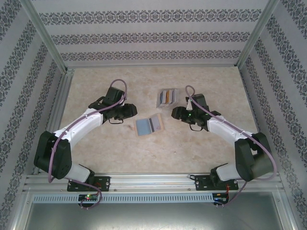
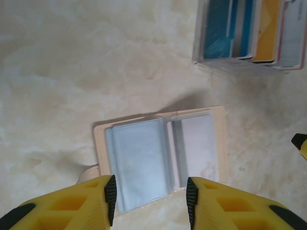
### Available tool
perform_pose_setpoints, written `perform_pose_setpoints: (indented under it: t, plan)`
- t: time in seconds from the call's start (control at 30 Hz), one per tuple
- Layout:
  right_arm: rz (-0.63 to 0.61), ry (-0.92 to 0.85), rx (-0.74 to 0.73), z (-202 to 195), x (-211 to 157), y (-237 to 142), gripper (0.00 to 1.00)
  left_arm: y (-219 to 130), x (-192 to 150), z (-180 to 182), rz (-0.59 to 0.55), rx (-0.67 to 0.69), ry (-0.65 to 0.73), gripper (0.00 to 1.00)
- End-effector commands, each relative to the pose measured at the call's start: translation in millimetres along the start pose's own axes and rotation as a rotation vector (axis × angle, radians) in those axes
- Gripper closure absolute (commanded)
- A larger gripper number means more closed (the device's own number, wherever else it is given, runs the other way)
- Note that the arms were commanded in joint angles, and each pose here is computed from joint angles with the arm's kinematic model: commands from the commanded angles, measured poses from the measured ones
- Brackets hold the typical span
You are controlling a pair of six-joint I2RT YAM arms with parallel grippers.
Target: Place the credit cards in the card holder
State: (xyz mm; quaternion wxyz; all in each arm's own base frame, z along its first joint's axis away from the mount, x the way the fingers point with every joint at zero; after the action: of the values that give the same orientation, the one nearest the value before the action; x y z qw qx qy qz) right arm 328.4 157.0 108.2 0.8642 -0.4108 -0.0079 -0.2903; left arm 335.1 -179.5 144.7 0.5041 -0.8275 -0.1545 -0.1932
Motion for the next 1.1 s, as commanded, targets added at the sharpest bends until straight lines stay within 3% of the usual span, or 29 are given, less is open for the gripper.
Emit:
perform_pose_setpoints:
  t: [0.0,0.4,0.73,1.07]
  plan:
    - [-0.001,0.006,0.039,-2,10,-13,0.41,1,15,-9,-0.022,-0.049,0.013,0.55]
    - [-0.001,0.086,0.082,13,29,-27,0.4,31,32,-34,0.003,-0.191,0.034,0.55]
    - [-0.109,0.088,-0.048,6,54,-42,0.4,72,61,-45,0.027,-0.239,0.054,0.55]
    - [-0.089,0.025,-0.053,31,98,-31,0.39,98,79,-48,0.016,-0.261,0.027,0.55]
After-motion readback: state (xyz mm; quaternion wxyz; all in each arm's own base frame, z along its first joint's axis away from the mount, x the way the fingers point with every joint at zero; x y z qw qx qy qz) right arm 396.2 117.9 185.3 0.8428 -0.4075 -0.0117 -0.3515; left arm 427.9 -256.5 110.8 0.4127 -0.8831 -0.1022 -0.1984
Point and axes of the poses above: each hand's point on the last joint's axis, 136 mm out from that joint toward the fingers, its own y axis out along the fingers, its own z axis along the line the jaws close on, x = y × z, the point moved 1 cm from there along -y, back along the fingers, and after that the axes turned 14 degrees about y, right-handed, at the moved point
